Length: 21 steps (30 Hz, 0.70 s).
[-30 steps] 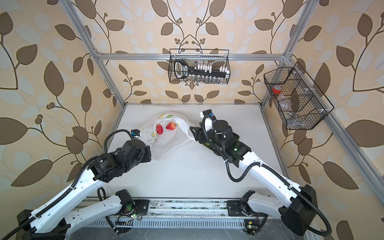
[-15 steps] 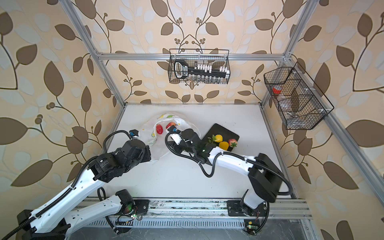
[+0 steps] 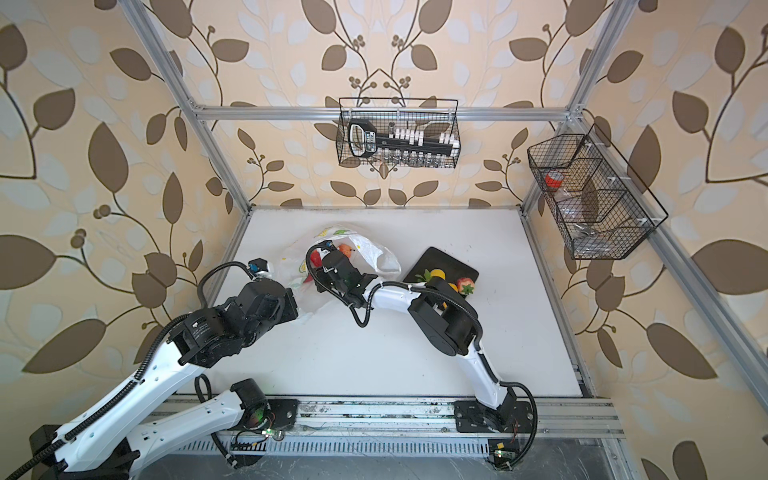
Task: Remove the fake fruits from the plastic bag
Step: 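Lower the right gripper into the bag above the red pears, then close the right gripper on the small red pear between the fruits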
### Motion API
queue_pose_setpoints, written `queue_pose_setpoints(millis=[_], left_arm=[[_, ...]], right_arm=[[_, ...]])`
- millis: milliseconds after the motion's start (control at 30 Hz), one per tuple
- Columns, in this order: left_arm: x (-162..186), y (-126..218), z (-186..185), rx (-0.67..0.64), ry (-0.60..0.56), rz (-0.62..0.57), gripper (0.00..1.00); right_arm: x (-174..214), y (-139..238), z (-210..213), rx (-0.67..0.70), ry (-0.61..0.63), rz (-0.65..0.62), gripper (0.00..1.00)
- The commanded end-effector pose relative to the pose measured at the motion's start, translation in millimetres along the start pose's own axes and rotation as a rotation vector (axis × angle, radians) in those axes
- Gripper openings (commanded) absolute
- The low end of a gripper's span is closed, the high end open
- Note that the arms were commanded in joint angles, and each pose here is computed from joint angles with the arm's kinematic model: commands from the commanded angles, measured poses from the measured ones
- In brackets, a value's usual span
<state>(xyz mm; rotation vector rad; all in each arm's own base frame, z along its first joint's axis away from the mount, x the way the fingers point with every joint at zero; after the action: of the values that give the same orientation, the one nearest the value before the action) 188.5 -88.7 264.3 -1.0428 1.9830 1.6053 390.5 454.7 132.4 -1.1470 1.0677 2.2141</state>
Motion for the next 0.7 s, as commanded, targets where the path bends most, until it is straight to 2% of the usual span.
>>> queue_pose_setpoints(millis=[0,133,367,667], left_arm=[[-12,12,-4,0.02,-0.002,-0.028,0.0],[-9,10,-8,0.027,-0.049,0.004,0.0],[-9,7,-16,0.046,-0.109,0.033,0.0],[-6,1,-35,0.125,-0.157,0.076,0.0]], right_arm=[[-4,-20,-12,0.065,-0.111,-0.032,0.46],[-3,-44,-24,0.085,-0.149,-0.058,0.51],[-10,-67,-32,0.118,-0.172,-0.116,0.66],[0,-100,-46,0.169,-0.215,-0.101,0.74]])
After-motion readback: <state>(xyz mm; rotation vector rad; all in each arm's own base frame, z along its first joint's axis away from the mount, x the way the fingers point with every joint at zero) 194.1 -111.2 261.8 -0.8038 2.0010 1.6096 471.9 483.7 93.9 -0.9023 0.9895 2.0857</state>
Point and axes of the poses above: each gripper's point midway between its finger pads, its own y axis back along the fingers, its own z axis along the line the jaws close on, x = y × z, the point moved 4 cm from there along y, back along the fingers, and after that the axes turned 2 degrees about -y, right-handed, at the moved point
